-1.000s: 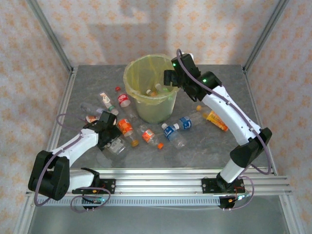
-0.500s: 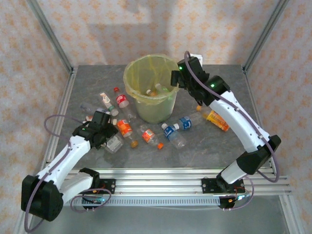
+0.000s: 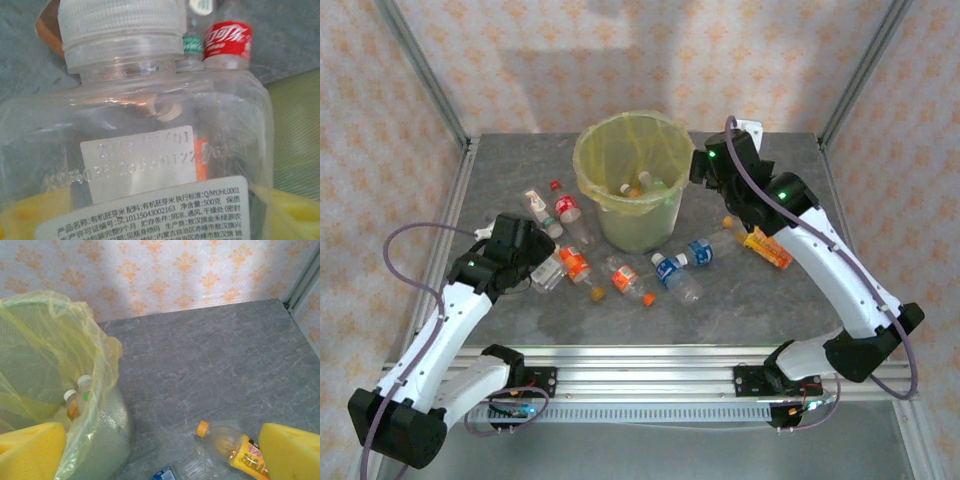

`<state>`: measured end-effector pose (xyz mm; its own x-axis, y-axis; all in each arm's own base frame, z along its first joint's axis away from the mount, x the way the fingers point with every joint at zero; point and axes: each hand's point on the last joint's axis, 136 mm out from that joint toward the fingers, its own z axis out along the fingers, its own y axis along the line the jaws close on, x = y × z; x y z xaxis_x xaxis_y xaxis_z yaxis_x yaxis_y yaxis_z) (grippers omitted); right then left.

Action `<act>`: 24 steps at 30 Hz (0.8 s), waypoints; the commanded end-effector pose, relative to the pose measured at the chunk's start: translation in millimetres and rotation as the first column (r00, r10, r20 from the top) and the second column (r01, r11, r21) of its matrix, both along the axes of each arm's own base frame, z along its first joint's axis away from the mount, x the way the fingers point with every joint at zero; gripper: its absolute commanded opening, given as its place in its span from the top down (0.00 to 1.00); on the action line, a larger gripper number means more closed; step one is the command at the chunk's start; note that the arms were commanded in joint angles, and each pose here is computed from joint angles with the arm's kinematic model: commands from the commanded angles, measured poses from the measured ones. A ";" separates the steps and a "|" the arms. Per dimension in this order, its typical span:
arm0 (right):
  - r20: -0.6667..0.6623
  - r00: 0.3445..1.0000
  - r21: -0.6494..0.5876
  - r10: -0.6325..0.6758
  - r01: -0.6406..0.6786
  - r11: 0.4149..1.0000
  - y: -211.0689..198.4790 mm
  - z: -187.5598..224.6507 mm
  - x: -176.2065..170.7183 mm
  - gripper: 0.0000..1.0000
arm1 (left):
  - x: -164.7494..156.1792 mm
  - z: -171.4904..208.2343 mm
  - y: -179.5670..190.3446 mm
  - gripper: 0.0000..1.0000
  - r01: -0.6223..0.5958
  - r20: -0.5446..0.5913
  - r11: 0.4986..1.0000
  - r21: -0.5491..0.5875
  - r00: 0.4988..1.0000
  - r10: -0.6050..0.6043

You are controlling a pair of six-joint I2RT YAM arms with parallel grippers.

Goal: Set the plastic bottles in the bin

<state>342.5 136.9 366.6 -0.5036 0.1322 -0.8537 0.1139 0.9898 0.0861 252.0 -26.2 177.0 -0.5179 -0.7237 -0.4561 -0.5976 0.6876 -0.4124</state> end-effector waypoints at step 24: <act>0.052 0.995 0.050 -0.087 0.085 0.995 -27.1 -1.7 -20.3 0.01 | 127.6 263.5 -96.0 0.21 0.386 0.550 0.909 0.157 0.730 -0.405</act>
